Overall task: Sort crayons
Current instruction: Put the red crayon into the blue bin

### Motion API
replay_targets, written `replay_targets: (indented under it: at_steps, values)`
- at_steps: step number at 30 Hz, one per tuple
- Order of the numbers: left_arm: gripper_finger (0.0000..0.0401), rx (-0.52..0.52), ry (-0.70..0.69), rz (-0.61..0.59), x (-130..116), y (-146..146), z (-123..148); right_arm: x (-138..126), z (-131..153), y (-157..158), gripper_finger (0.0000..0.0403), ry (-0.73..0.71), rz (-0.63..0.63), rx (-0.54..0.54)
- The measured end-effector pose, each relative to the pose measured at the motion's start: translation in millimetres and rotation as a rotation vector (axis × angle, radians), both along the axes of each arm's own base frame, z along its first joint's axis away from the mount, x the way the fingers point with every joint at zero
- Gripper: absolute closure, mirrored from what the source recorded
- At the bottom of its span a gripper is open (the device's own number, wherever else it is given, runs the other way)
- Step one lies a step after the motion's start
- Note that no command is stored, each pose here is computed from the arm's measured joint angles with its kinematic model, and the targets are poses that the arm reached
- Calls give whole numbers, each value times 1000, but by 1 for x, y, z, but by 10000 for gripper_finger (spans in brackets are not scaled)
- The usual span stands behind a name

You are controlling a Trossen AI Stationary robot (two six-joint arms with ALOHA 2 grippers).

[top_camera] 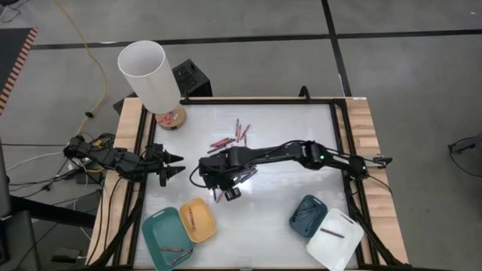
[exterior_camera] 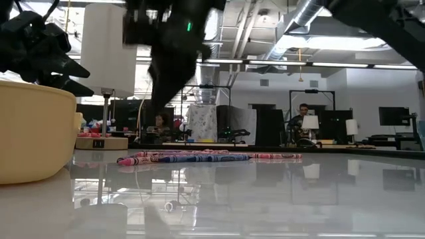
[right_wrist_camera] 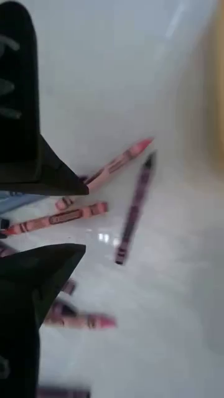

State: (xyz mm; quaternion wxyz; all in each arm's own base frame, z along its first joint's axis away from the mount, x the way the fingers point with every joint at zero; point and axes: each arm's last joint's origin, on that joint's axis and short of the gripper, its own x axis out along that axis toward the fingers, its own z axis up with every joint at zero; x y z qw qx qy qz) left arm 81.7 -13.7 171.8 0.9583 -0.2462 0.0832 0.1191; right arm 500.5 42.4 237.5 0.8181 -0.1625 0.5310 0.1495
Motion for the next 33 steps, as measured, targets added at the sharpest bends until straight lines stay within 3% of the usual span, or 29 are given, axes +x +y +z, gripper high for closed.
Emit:
replay_targets:
  at_steps: [5, 9, 28, 33]
  values:
    - [161, 0, 0, 0, 0, 0, 0, 10, -30, -3, 275, 37, 21, -26]
    - [161, -1, -1, 0, 0, 0, 0, 11, -39, -3, 275, 40, 25, -30]
    - [161, 0, 0, 0, 0, 0, 0, 19, -60, -2, 276, 41, -15, -21]
    - [161, 0, -1, 0, 0, 0, 0, 18, -60, -3, 297, 50, -72, -60]
